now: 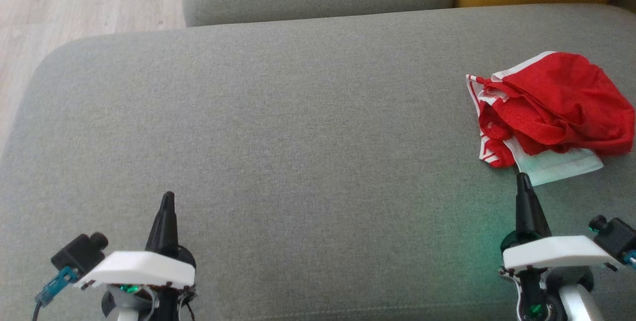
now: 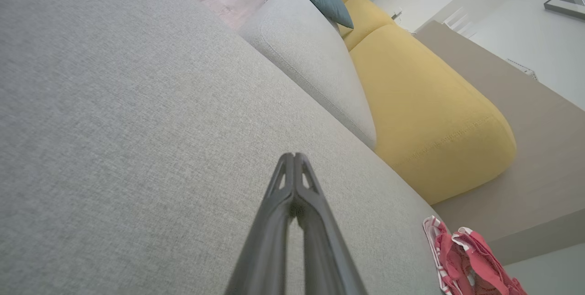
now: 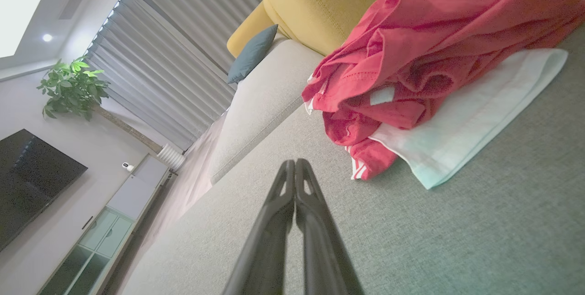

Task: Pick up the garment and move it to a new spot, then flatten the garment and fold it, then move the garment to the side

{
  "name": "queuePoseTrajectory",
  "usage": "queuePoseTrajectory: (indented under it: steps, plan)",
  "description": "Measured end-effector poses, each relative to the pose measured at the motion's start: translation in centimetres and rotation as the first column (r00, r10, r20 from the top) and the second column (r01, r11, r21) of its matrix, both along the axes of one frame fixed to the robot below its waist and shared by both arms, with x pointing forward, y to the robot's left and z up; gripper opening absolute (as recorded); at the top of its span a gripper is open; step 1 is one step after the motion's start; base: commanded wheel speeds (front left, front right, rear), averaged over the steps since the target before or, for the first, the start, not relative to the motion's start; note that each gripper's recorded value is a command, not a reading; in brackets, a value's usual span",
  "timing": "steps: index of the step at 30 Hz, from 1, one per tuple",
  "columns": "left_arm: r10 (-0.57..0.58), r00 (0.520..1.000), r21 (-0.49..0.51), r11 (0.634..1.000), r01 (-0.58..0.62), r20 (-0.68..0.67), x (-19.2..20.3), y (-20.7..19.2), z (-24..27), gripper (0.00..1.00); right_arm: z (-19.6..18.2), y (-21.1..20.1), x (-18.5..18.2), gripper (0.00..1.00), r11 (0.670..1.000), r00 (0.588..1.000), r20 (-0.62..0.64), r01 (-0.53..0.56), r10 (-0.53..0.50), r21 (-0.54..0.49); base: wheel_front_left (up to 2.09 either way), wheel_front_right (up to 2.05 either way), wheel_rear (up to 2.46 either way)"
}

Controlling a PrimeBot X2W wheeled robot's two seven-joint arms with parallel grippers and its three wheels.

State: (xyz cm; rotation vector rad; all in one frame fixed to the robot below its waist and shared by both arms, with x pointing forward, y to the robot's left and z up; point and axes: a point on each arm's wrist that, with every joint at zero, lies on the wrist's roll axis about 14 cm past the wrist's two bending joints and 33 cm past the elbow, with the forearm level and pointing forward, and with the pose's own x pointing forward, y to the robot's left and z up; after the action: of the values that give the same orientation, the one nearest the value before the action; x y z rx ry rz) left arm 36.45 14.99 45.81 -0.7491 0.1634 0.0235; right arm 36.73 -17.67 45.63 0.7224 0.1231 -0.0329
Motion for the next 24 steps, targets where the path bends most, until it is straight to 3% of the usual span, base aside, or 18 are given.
queuePoseTrajectory:
  steps: [14, 24]
  plan:
    - [0.021, 0.999, -0.151, 0.988, -0.025, -0.027, 0.0, 0.5, -0.3, 0.00, 0.1, -0.5, 0.1, 0.00, 0.987, 0.999, -0.014, 0.036, -0.034, 0.154, 0.00, 0.00, 0.00]
    - [0.038, 0.999, -0.269, 0.962, -0.046, -0.036, 0.3, 0.9, 0.0, 0.00, 0.4, -1.1, 0.3, 0.00, 0.959, 0.998, -0.019, 0.063, -0.060, 0.275, 0.00, 0.00, 0.00]
